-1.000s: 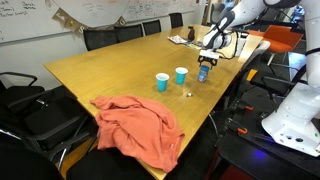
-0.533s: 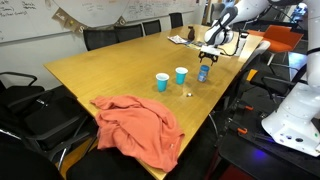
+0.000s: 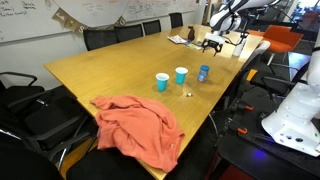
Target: Put the lid on the peanut butter jar
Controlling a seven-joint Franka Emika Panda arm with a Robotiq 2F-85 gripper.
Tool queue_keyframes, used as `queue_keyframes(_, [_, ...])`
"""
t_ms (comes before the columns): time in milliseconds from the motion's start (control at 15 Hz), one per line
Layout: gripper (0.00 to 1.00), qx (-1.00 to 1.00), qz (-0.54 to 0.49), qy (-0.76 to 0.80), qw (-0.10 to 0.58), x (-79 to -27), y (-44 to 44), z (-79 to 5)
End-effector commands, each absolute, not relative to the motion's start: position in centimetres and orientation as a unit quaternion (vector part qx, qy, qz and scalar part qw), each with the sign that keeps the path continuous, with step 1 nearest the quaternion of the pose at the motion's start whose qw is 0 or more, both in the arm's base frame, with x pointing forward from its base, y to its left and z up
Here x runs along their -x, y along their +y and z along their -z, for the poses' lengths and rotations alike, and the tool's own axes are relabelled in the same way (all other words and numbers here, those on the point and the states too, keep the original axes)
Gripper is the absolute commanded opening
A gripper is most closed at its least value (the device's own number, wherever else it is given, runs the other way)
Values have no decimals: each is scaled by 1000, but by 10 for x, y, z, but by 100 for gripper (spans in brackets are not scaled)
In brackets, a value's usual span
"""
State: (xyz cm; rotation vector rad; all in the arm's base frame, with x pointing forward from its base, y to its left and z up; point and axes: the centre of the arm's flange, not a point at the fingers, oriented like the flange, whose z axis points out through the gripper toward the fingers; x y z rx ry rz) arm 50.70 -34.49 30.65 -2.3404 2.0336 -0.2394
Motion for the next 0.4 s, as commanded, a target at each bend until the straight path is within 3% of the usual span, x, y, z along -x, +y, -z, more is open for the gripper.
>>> queue_keyframes(0, [100,759,75,646,31,-487,-333,-335])
queue_keyframes(333, [100,760,84,643,35,-480,-322,-348])
